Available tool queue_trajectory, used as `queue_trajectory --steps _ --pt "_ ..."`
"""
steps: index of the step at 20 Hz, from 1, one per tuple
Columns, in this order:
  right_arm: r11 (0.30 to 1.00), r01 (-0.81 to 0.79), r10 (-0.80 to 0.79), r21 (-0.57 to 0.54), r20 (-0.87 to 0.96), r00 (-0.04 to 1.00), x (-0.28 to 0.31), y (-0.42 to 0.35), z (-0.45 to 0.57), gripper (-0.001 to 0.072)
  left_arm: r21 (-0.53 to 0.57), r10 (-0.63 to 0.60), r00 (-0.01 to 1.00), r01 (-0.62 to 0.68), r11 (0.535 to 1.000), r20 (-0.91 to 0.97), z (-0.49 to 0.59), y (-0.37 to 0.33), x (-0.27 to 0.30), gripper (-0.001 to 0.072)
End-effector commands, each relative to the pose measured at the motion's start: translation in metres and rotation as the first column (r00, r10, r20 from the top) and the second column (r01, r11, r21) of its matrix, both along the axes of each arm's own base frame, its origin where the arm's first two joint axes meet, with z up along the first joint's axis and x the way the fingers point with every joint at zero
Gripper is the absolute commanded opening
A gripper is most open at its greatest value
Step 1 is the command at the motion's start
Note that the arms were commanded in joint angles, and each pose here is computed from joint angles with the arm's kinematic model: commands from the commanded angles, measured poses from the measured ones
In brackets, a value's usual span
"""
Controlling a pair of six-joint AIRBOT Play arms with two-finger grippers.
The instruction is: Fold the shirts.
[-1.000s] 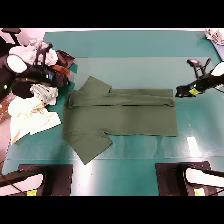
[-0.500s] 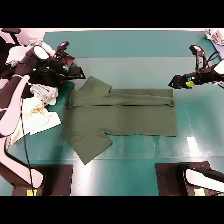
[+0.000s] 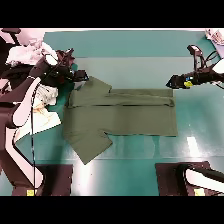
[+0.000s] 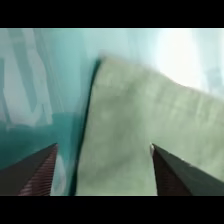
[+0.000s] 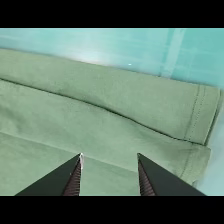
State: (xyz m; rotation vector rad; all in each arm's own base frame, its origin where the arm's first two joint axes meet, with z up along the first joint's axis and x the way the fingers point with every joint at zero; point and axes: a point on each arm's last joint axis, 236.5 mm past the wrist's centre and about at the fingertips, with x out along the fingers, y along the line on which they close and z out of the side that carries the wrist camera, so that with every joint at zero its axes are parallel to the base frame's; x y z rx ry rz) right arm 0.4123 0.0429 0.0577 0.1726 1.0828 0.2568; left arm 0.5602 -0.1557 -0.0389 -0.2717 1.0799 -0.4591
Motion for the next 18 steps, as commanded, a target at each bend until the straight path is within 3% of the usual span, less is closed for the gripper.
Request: queue_trajectory --steps 1,12,14,15,16,17,18 --pt "1.0 0.0 0.0 0.001 0.003 1.0 0.0 0.001 0.001 0.0408 0.007 -0.006 1.0 0.005 1.0 0.019 -0.003 0.0 0.004 0.0627" --pt "1.0 -0.013 0.013 0.005 -0.03 0.999 -0.007 0.003 -0.002 0.0407 -0.01 -0.047 0.999 0.047 0.999 0.002 -0.021 -0.027 -0.001 0.0624" --pt "1.0 -0.016 0.017 0.006 -0.039 0.999 -0.009 0.003 -0.003 0.0407 -0.02 -0.041 0.999 0.041 0.999 0.003 -0.022 -0.028 0.0 0.0328" --pt "1.0 -0.018 0.018 0.006 -0.043 0.999 -0.01 0.003 -0.004 0.0407 -0.038 -0.033 0.999 0.034 0.999 0.007 -0.019 -0.031 0.002 0.0255" --pt "1.0 -0.02 0.02 0.008 -0.047 0.999 -0.011 0.004 -0.004 0.0407 -0.053 -0.032 0.999 0.033 0.998 0.01 -0.015 -0.033 0.003 0.0127" --pt "1.0 -0.02 0.02 0.008 -0.047 0.999 -0.011 0.004 -0.004 0.0407 -0.054 -0.041 0.999 0.042 0.998 0.022 -0.01 -0.034 0.005 0.0046" --pt "1.0 -0.02 0.02 0.008 -0.047 0.999 -0.011 0.004 -0.004 0.0406 -0.053 -0.049 0.998 0.051 0.997 0.041 -0.003 -0.035 0.008 0.0024"
